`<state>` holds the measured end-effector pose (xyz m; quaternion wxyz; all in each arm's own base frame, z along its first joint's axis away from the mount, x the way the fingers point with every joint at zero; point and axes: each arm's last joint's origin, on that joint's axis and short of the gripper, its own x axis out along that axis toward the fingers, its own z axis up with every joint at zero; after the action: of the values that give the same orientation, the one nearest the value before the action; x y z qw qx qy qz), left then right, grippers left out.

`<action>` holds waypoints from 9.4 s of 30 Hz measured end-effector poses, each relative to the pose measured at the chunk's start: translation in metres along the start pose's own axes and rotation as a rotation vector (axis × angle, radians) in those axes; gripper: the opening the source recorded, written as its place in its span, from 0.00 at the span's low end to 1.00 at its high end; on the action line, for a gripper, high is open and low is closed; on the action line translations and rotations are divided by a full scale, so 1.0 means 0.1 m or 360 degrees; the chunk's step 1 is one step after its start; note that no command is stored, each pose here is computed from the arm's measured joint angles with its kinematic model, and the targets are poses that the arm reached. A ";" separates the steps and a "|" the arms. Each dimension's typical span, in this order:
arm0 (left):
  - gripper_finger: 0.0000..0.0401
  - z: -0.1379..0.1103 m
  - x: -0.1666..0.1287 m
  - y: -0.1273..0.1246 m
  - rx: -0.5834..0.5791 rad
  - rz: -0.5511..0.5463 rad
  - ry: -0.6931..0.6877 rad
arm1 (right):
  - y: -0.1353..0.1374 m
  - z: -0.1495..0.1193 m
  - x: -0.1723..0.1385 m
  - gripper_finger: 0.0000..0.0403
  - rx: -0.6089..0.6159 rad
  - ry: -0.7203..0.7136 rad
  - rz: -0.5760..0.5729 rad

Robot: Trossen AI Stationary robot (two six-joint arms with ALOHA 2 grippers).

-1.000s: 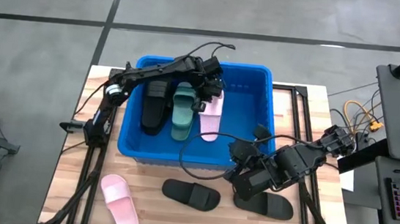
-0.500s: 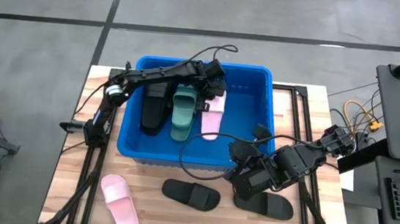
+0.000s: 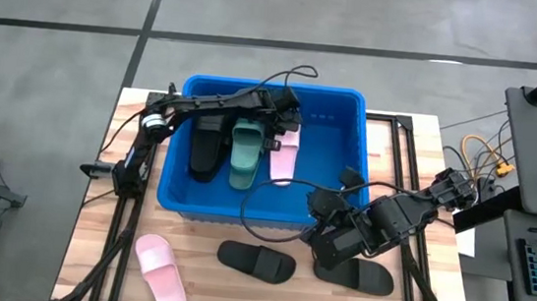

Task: Pick and place slides into bin
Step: Put the pink slipper into the blue bin

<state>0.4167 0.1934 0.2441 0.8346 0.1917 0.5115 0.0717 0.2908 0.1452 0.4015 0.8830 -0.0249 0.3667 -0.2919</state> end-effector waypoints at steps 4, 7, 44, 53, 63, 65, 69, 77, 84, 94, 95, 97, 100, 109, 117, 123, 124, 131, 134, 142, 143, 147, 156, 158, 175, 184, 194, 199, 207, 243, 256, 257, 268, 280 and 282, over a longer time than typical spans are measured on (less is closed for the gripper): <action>0.00 0.01 0.01 0.01 -0.0002 0.0035 -0.0010 | 0.00 0.00 0.00 0.02 0.0001 0.0000 0.0001; 0.00 0.02 0.01 0.03 -0.0007 0.0068 -0.0039 | 0.00 0.00 0.00 0.02 0.0001 0.0000 0.0001; 0.18 0.02 0.01 0.03 -0.0010 0.0020 -0.0069 | 0.00 0.00 0.00 0.02 0.0012 0.0002 0.0000; 0.34 0.01 0.00 0.05 -0.0016 0.0142 0.0022 | 0.01 -0.01 0.01 0.02 0.0003 0.0007 -0.0005; 0.39 0.01 -0.29 -0.01 -0.0080 0.0111 0.0089 | -0.07 -0.05 -0.05 0.02 0.0050 0.0016 -0.0047; 0.39 0.03 -0.45 -0.02 -0.0108 0.0113 0.0068 | -0.07 -0.07 -0.08 0.02 0.0040 -0.0018 -0.0060; 0.39 0.07 -0.84 -0.05 -0.0227 0.0136 -0.0010 | -0.10 -0.08 -0.11 0.02 0.0037 -0.0038 -0.0063; 0.39 0.12 -1.94 -0.23 -0.0517 0.0203 -0.0371 | -0.14 -0.15 -0.23 0.02 0.0047 -0.0113 -0.0058; 0.39 0.03 -2.74 -0.65 -0.0754 0.0179 -0.0571 | -0.06 -0.34 -0.30 0.02 0.0054 -0.0155 -0.0051; 0.39 -0.06 -3.08 -1.43 -0.0831 -0.0122 -0.0387 | 0.04 -0.56 -0.37 0.02 0.0049 -0.0220 -0.0031; 0.39 -0.05 -3.08 -1.49 -0.0853 -0.0143 -0.0374 | 0.05 -0.58 -0.39 0.02 0.0039 -0.0224 -0.0020; 0.39 -0.03 -3.11 -1.61 -0.0883 -0.0175 -0.0376 | 0.08 -0.61 -0.43 0.02 0.0047 -0.0231 0.0005; 0.39 0.00 -3.15 -1.80 -0.0894 -0.0214 -0.0385 | 0.10 -0.65 -0.49 0.02 0.0059 -0.0243 0.0040; 0.38 -0.07 -3.32 -2.41 -0.0948 -0.0465 -0.0226 | 0.19 -0.71 -0.59 0.02 0.0114 -0.0273 0.0138; 0.38 -0.15 -3.45 -2.94 -0.1025 -0.0663 -0.0080 | 0.22 -0.71 -0.59 0.02 0.0109 -0.0300 0.0158; 0.38 -0.22 -3.48 -3.26 -0.1157 -0.0711 0.0071 | 0.22 -0.70 -0.59 0.02 0.0118 -0.0338 0.0143; 0.38 -0.24 -3.47 -3.31 -0.1174 -0.0696 0.0101 | 0.22 -0.70 -0.59 0.02 0.0122 -0.0338 0.0143; 0.38 -0.32 -3.36 -3.70 -0.1197 -0.0581 0.0280 | 0.22 -0.68 -0.57 0.02 0.0152 -0.0341 0.0140; 0.38 -0.35 -3.26 -3.87 -0.1236 -0.0478 0.0383 | 0.23 -0.66 -0.55 0.02 0.0166 -0.0343 0.0141; 0.38 -0.42 -2.97 -4.21 -0.1297 -0.0296 0.0867 | 0.22 -0.62 -0.51 0.02 0.0149 -0.0340 0.0122; 0.38 -0.43 -2.95 -4.24 -0.1308 -0.0281 0.0908 | 0.22 -0.62 -0.51 0.02 0.0148 -0.0340 0.0121; 0.38 -0.47 -2.89 -4.31 -0.1444 -0.0146 0.0984 | 0.22 -0.62 -0.50 0.02 0.0139 -0.0332 0.0121; 0.48 -0.53 -2.86 -4.46 -0.1465 -0.0100 0.0992 | 0.23 -0.63 -0.50 0.02 0.0093 -0.0270 0.0158; 0.53 -0.55 -2.88 -4.48 -0.1455 -0.0101 0.0991 | 0.23 -0.63 -0.50 0.02 0.0094 -0.0264 0.0162; 0.75 -0.70 -2.63 -4.79 -0.1354 0.0031 0.1212 | 0.25 -0.61 -0.51 0.02 0.0141 -0.0270 0.0203; 0.75 -0.91 -2.40 -4.83 -0.1406 0.0108 0.1404 | 0.27 -0.62 -0.51 0.02 0.0105 -0.0211 0.0248; 0.75 -1.07 -2.23 -4.83 -0.1354 0.0231 0.1390 | 0.27 -0.61 -0.51 0.02 0.0108 -0.0213 0.0250; 0.75 -1.10 -2.20 -4.82 -0.1314 0.0242 0.1395 | 0.26 -0.61 -0.51 0.02 0.0112 -0.0212 0.0250; 0.61 -1.10 -2.21 -4.81 -0.1276 0.0244 0.1377 | 0.25 -0.59 -0.48 0.02 0.0131 -0.0209 0.0237; 0.00 -0.75 -2.96 -4.36 -0.1357 -0.0109 0.1107 | 0.36 -0.56 -0.51 0.02 -0.0037 -0.0106 0.0494; 0.00 -0.47 -3.35 -4.02 -0.1502 -0.0394 0.0838 | 0.47 -0.37 -0.66 0.02 -0.0132 -0.0301 0.0855; 0.00 -0.44 -3.38 -3.99 -0.1511 -0.0418 0.0811 | 0.46 -0.37 -0.66 0.02 -0.0136 -0.0303 0.0855; 0.00 0.04 -3.54 -3.54 -0.1425 -0.0668 0.0480 | 0.46 -0.37 -0.66 0.02 -0.0119 -0.0300 0.0856; 0.00 0.35 -3.41 -2.90 -0.1253 -0.0531 0.0098 | 0.41 -0.36 -0.70 0.02 -0.0085 -0.0265 0.0929; 0.00 0.37 -3.37 -2.80 -0.1225 -0.0495 0.0068 | 0.40 -0.36 -0.71 0.02 -0.0071 -0.0265 0.0933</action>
<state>0.2705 -0.1782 0.4275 0.8354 -0.2153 0.4874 0.1346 0.2475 0.2223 0.4098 0.9559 0.0388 0.2909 -0.0134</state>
